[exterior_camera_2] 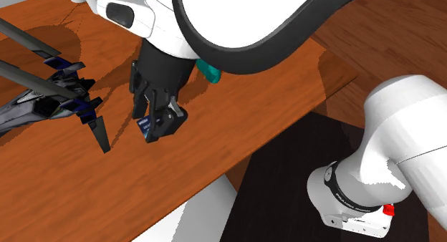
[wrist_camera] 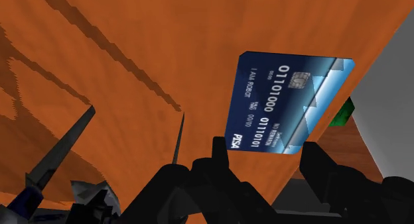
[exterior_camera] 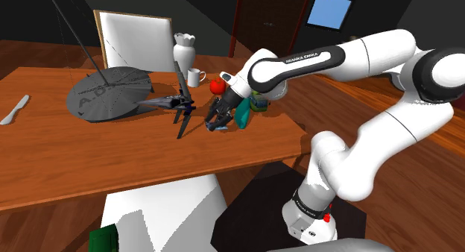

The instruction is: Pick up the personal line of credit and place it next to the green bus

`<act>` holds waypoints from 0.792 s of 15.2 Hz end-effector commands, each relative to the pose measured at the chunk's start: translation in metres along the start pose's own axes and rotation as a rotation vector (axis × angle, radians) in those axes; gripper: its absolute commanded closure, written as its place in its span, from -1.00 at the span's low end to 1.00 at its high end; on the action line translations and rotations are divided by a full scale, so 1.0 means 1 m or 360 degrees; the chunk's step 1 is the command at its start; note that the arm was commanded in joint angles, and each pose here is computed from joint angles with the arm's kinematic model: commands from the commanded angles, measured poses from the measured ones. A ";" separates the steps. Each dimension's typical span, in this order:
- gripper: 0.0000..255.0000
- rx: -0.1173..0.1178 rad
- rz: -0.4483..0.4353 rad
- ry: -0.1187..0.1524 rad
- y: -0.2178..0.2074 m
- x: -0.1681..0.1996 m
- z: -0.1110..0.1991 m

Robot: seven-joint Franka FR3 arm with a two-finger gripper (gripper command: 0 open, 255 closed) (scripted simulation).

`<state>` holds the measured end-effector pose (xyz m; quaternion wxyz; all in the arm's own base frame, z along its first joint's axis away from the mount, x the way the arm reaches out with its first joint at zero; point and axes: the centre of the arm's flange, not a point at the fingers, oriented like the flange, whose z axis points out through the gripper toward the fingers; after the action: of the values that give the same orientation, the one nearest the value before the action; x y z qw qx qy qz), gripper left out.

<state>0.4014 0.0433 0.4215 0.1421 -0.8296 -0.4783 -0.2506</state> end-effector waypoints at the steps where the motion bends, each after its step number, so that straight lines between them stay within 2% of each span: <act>1: 1.00 0.0000 0.0000 -0.0001 0.000 0.007 -0.010; 12: 1.00 0.0000 0.0000 -0.0001 0.000 0.036 -0.055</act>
<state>0.4021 0.0432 0.4836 0.1420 -0.8297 -0.4782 -0.2505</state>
